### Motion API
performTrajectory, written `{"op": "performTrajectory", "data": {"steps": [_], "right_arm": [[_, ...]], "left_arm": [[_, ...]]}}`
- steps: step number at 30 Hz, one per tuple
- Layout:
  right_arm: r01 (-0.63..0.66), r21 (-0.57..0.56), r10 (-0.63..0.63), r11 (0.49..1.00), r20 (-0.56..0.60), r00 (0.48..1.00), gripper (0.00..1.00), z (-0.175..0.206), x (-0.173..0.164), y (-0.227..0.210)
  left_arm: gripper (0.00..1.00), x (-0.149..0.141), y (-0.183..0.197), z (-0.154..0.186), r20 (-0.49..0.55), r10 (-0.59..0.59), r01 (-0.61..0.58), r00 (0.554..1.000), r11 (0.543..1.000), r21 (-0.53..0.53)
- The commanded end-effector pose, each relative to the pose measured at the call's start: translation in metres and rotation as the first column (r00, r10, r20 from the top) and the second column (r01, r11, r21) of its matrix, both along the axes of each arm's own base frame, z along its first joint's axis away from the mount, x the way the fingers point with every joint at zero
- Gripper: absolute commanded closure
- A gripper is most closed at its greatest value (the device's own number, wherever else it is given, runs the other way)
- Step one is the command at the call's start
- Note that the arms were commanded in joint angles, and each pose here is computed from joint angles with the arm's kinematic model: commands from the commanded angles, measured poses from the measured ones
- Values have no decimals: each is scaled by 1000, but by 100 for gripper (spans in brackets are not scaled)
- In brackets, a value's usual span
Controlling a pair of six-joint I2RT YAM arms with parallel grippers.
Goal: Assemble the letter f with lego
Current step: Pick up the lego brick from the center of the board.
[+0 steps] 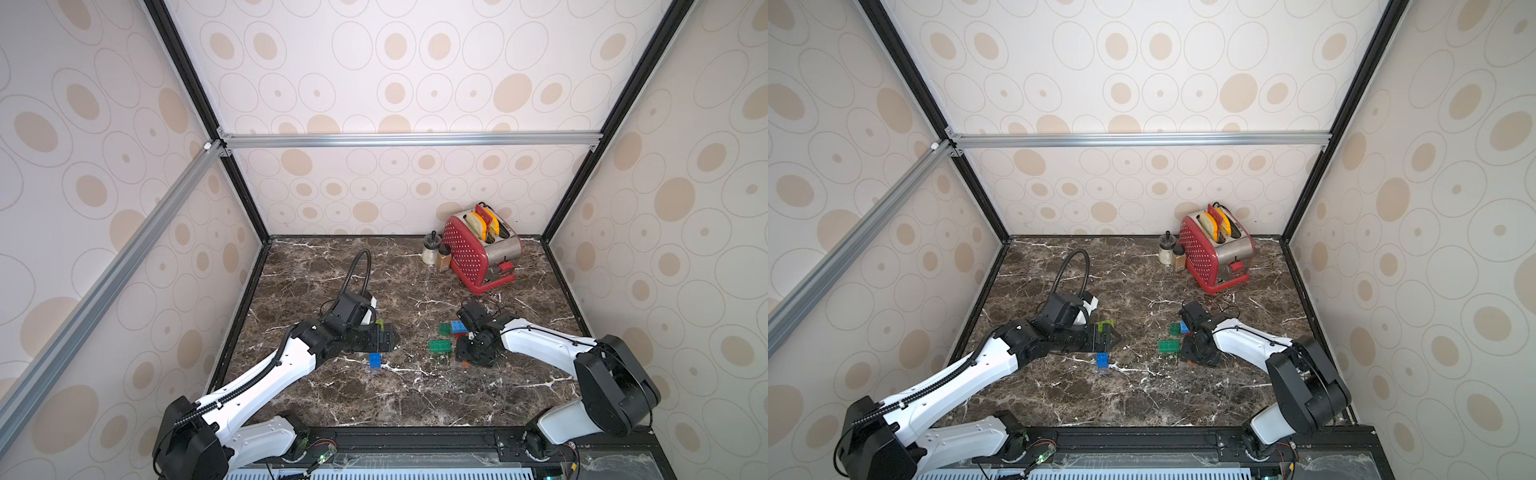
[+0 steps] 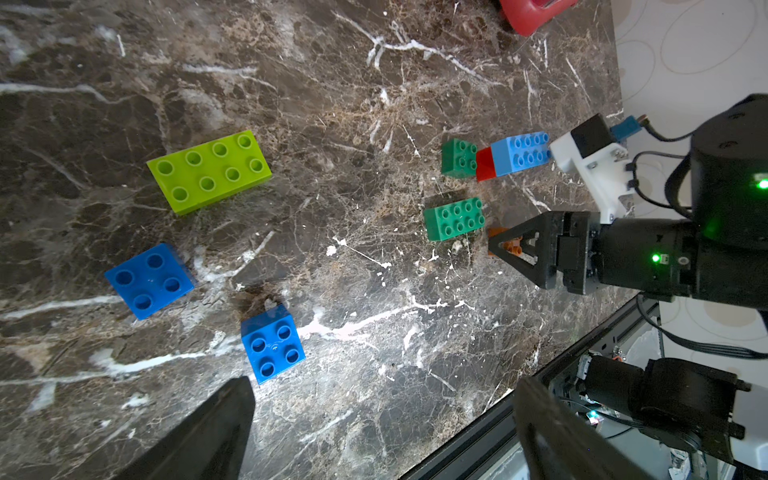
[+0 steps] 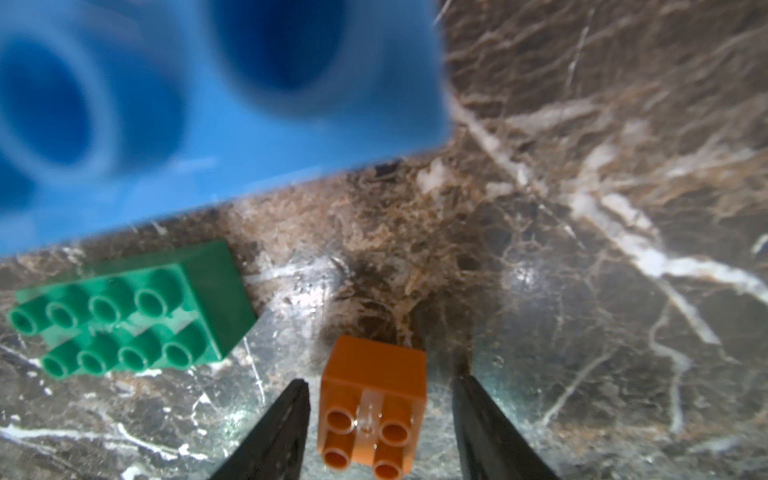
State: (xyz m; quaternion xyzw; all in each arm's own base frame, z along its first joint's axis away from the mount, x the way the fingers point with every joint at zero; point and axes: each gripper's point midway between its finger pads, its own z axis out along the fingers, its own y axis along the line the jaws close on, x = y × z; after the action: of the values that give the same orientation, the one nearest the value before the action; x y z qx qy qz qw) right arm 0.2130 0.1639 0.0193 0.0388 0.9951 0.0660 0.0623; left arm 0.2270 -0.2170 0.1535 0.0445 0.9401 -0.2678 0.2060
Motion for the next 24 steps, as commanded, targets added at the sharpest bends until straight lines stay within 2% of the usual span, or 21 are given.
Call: {"op": "performTrajectory", "data": {"steps": [1, 14, 24], "right_arm": [[1, -26, 0, 1000, 9, 1000, 43, 1, 3, 0], [-20, -52, 21, 998, 10, 1000, 51, 4, 2, -1], [-30, -70, 31, 997, 12, 999, 62, 4, 2, -2]], "left_arm": [[1, -1, 4, 0, -8, 19, -19, 1000, 1000, -7], [1, -1, 0, -5, -27, 13, -13, 1000, 1000, -16], [1, -1, 0, -6, -30, 12, -13, 999, 1000, -16]]}}
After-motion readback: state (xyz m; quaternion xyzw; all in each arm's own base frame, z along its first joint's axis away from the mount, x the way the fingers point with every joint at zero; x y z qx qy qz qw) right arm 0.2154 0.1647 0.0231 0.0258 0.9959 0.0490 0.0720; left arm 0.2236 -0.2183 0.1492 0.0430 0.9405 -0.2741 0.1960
